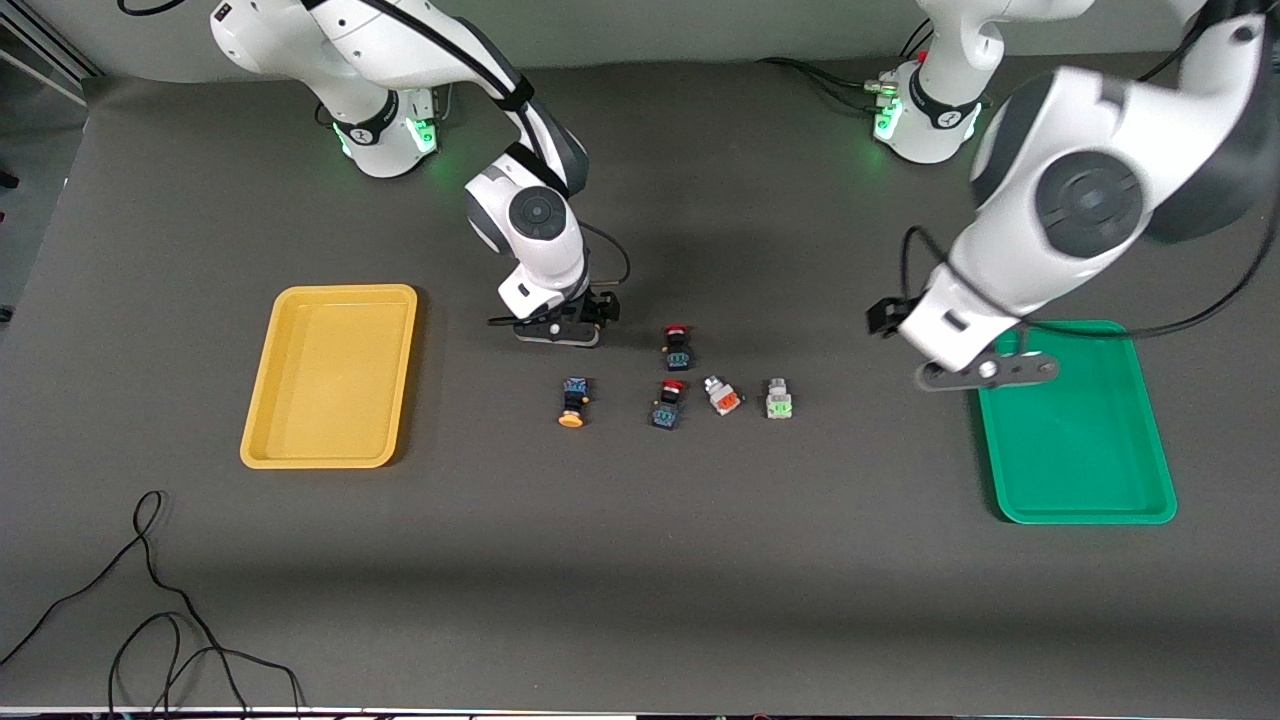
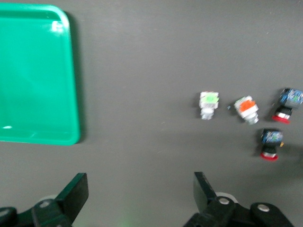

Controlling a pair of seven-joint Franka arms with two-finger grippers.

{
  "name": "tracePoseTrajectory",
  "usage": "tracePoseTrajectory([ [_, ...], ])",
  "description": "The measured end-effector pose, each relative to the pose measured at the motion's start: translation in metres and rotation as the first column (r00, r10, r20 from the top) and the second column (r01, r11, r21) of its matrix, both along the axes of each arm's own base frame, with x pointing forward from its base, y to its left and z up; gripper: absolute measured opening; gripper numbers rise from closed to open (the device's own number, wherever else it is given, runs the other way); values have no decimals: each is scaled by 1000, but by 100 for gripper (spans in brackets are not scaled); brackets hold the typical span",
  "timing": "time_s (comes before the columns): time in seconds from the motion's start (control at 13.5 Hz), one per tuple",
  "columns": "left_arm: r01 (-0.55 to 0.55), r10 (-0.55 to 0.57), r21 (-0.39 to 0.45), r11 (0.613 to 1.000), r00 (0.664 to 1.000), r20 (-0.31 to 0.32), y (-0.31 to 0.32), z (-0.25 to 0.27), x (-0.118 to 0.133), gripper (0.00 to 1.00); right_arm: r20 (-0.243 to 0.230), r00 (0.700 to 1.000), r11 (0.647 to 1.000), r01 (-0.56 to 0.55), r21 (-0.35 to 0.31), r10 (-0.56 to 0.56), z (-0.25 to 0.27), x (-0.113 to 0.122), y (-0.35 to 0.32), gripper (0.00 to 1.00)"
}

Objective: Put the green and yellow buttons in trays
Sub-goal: 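Grasp the yellow button with the right gripper while the left gripper grasps the green-topped button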

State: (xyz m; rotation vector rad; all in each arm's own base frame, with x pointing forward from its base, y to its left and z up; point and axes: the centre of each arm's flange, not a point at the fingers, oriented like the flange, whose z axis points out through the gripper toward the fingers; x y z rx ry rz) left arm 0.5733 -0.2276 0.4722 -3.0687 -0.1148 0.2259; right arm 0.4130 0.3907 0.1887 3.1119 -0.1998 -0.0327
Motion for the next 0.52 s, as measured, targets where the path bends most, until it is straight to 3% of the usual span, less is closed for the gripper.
tracePoseTrajectory([
  [0.15,-21,21,-4,1000,1000,-6,-27,-35,4,99,5,1000,1000,5,2,-5,1,4,-1,96],
  [0.3,-21,21,-11,1000,1000,-17,-39,-67,10,99,8,1000,1000,7,3,-7,2,6,-1,80],
  [0.52,-39,39,-33,999,999,8,-46,-112,11,99,17,1000,1000,8,11,-8,-2,7,-1,78],
])
